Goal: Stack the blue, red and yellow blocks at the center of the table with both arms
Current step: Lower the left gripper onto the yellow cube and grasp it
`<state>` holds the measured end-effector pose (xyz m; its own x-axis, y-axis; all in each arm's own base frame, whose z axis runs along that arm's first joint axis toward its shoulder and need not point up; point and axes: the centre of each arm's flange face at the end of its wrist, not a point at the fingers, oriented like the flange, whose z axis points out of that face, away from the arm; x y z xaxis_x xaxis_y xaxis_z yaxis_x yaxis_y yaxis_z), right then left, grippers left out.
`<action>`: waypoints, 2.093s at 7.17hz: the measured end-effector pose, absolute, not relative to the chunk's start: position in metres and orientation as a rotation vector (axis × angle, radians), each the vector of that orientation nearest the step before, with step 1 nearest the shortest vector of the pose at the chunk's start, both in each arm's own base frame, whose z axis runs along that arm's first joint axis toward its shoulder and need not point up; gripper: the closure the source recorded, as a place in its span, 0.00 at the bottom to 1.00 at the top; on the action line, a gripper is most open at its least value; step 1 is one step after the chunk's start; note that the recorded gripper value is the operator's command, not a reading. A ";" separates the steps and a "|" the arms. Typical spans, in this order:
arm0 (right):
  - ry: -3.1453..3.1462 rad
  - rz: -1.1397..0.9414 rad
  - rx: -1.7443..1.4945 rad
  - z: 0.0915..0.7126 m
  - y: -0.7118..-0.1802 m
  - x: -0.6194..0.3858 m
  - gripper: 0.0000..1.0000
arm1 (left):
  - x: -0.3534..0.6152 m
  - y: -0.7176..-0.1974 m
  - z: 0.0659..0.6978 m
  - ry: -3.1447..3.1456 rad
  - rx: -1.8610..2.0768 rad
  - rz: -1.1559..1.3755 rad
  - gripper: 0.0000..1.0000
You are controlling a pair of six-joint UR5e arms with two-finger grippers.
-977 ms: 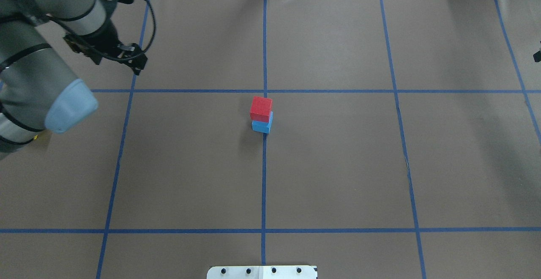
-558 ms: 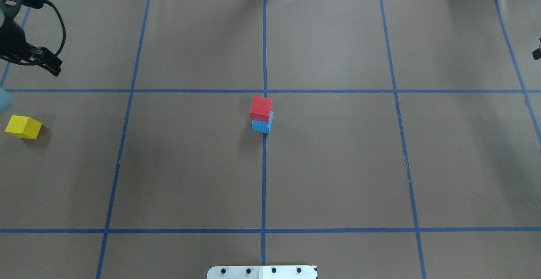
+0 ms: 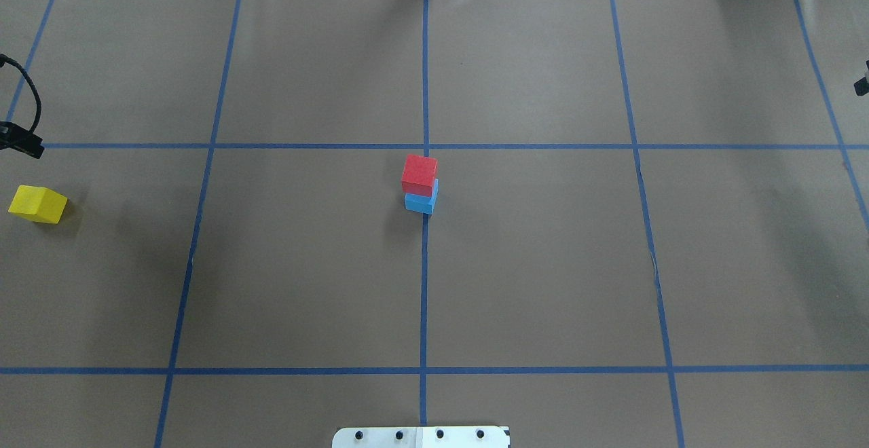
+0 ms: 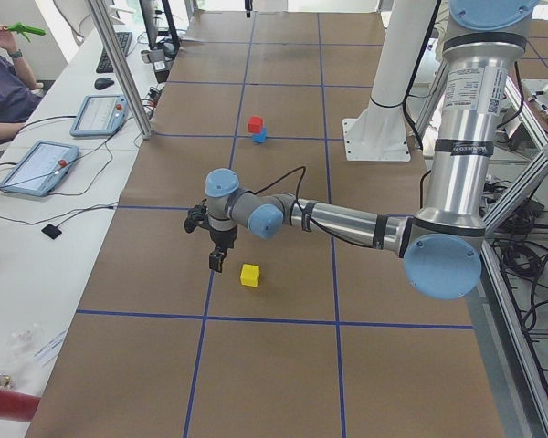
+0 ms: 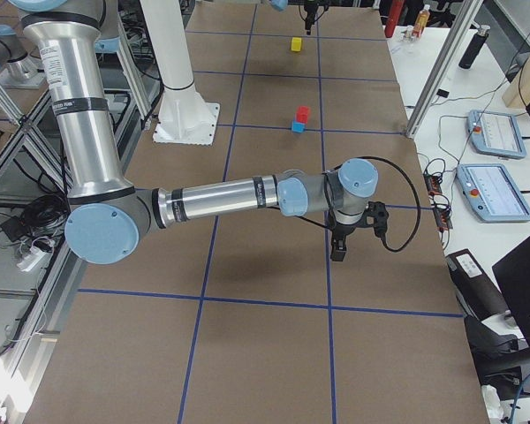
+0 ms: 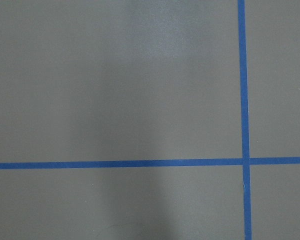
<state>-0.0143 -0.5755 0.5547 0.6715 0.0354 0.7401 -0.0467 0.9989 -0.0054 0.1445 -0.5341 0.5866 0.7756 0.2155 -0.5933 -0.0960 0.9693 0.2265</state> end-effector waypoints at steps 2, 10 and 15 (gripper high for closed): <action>-0.832 0.046 0.015 0.554 -0.576 -0.014 0.00 | 0.144 -0.527 0.601 0.685 0.186 0.089 0.00; -0.830 0.044 0.019 0.554 -0.575 -0.014 0.00 | 0.186 -0.503 0.628 0.725 0.152 0.062 0.00; -0.827 0.042 0.027 0.550 -0.570 -0.013 0.00 | 0.185 -0.494 0.648 0.721 0.138 0.069 0.00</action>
